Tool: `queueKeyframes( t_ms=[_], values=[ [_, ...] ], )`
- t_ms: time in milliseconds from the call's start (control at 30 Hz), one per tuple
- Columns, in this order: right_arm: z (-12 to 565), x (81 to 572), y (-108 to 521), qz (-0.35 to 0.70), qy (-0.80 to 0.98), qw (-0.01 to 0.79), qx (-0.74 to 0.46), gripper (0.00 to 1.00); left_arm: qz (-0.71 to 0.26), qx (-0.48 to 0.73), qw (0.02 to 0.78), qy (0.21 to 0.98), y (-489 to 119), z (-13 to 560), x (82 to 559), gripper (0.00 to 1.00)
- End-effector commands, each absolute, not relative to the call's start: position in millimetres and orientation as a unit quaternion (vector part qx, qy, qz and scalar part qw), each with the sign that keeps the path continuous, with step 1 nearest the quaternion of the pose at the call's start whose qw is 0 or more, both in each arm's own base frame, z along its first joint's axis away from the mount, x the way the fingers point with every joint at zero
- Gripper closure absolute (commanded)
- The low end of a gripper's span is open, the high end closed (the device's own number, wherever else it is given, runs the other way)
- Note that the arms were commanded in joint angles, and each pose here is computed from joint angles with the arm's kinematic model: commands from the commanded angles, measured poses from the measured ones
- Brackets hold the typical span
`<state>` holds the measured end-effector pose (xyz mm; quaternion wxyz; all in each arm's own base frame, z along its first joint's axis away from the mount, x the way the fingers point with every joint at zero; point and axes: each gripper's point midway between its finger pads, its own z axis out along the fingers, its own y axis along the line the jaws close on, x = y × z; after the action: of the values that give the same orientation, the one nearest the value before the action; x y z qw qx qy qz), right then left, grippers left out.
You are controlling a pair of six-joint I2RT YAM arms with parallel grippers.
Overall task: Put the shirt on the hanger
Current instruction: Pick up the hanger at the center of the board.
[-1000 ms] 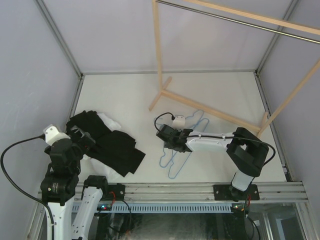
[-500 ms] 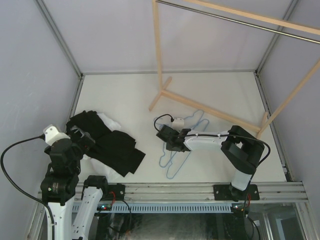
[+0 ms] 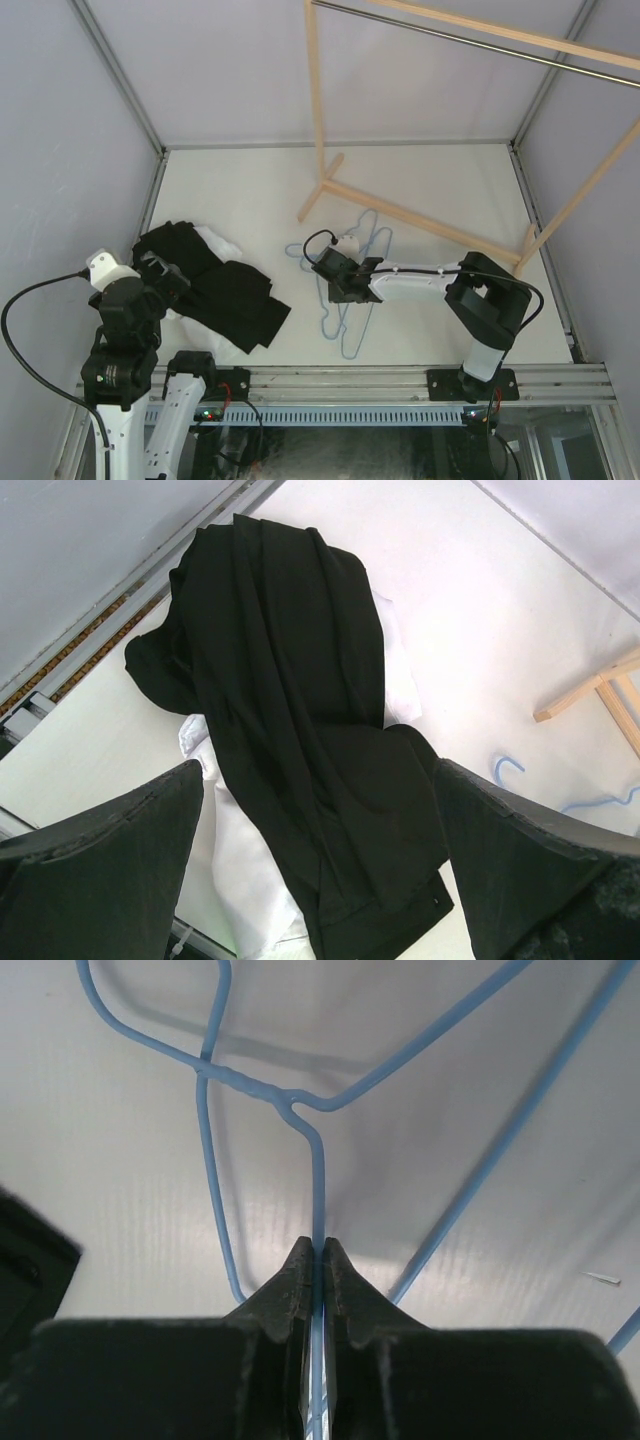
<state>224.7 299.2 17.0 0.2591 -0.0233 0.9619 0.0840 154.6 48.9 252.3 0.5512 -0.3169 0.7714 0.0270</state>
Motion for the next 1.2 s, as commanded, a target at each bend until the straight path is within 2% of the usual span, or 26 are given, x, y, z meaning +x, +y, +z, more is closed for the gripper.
queueKeyframes(
  t_ms=[0, 167, 533, 733, 900, 967, 1167],
  values=[
    [61, 228, 336, 0.176, 0.94, 0.282, -0.074, 1.0, 0.026, -0.31, 0.554, 0.772, 48, 253, 165, 0.0],
    [96, 218, 353, 0.248, 0.922, 0.277, -0.111, 1.0, 0.025, -0.31, 0.554, 0.772, 48, 253, 165, 0.0],
    [196, 213, 350, 0.372, 0.857, 0.324, -0.15, 1.0, 0.024, -0.308, 0.555, 0.772, 47, 253, 165, 0.0],
    [233, 206, 338, 0.395, 0.831, 0.356, -0.164, 1.0, 0.013, -0.298, 0.558, 0.774, 43, 254, 168, 0.0],
    [244, 204, 317, 0.404, 0.822, 0.373, -0.148, 1.0, -0.05, -0.215, 0.563, 0.796, 11, 257, 188, 0.0],
    [247, 198, 311, 0.419, 0.816, 0.37, -0.149, 1.0, -0.104, -0.158, 0.562, 0.805, -15, 263, 196, 0.0],
    [259, 171, 303, 0.467, 0.791, 0.351, -0.181, 1.0, -0.23, -0.05, 0.622, 0.747, -66, 312, 210, 0.0]
  ],
)
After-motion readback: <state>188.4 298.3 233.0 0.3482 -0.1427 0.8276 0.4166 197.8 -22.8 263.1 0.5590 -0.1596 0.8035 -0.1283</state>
